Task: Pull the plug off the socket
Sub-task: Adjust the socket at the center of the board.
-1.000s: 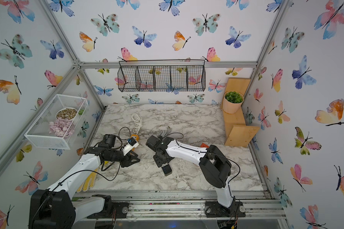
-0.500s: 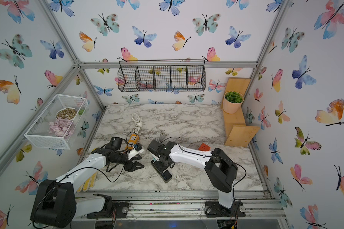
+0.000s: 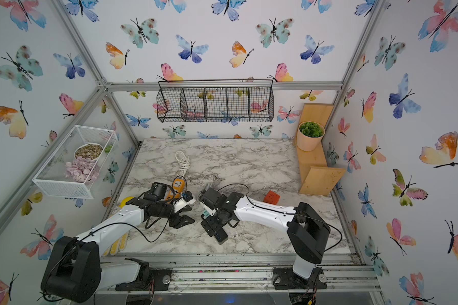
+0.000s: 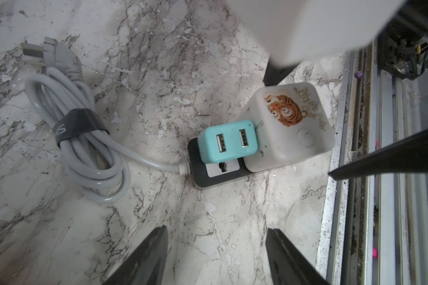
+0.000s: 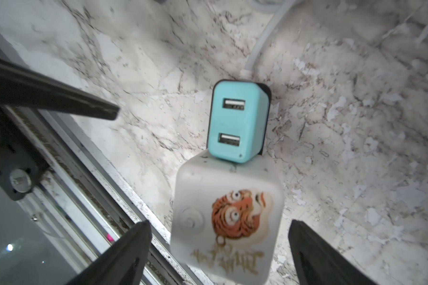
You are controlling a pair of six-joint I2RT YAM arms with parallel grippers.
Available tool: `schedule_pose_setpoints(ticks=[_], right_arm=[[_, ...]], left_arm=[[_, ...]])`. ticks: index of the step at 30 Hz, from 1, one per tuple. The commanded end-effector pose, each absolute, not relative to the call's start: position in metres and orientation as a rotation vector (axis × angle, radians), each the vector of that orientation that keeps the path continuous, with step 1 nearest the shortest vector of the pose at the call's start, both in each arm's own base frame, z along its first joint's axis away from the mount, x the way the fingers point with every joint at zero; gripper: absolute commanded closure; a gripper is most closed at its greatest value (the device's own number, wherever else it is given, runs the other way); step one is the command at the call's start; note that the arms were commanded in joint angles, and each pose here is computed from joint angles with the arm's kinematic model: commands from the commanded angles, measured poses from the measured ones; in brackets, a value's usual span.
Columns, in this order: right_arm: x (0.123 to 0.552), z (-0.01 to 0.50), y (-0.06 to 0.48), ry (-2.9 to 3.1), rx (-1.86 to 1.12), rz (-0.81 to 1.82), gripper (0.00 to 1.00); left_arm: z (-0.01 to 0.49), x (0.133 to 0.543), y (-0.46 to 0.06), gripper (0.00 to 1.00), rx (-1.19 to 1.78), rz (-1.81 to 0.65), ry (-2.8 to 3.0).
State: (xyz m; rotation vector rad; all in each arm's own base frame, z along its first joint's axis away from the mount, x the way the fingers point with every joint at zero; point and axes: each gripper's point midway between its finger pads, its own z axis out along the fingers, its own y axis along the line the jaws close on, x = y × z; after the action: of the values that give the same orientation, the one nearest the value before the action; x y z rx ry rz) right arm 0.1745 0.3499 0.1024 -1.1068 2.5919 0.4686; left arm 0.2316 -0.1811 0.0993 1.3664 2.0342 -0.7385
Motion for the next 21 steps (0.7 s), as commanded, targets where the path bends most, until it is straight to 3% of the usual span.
schedule_pose_setpoints(ticks=[1,8,15,21], right_arm=[[0.169,0.121,0.352,2.543,-0.984,0.617,0.05],[0.151,0.110,0.331,2.434,-0.848,0.720,0.05],[0.146,0.085,0.322,2.358,-0.842,0.552,0.03],[0.139,0.071,0.315,2.305,-0.833,0.598,0.04]], left_arm=[[0.110,0.236,-0.184,0.31,1.347,-0.746,2.039],[0.120,0.240,-0.187,0.31,1.346,-0.750,2.045],[0.121,0.240,-0.190,0.31,1.336,-0.783,2.054],[0.118,0.242,-0.188,0.31,1.340,-0.762,2.074]])
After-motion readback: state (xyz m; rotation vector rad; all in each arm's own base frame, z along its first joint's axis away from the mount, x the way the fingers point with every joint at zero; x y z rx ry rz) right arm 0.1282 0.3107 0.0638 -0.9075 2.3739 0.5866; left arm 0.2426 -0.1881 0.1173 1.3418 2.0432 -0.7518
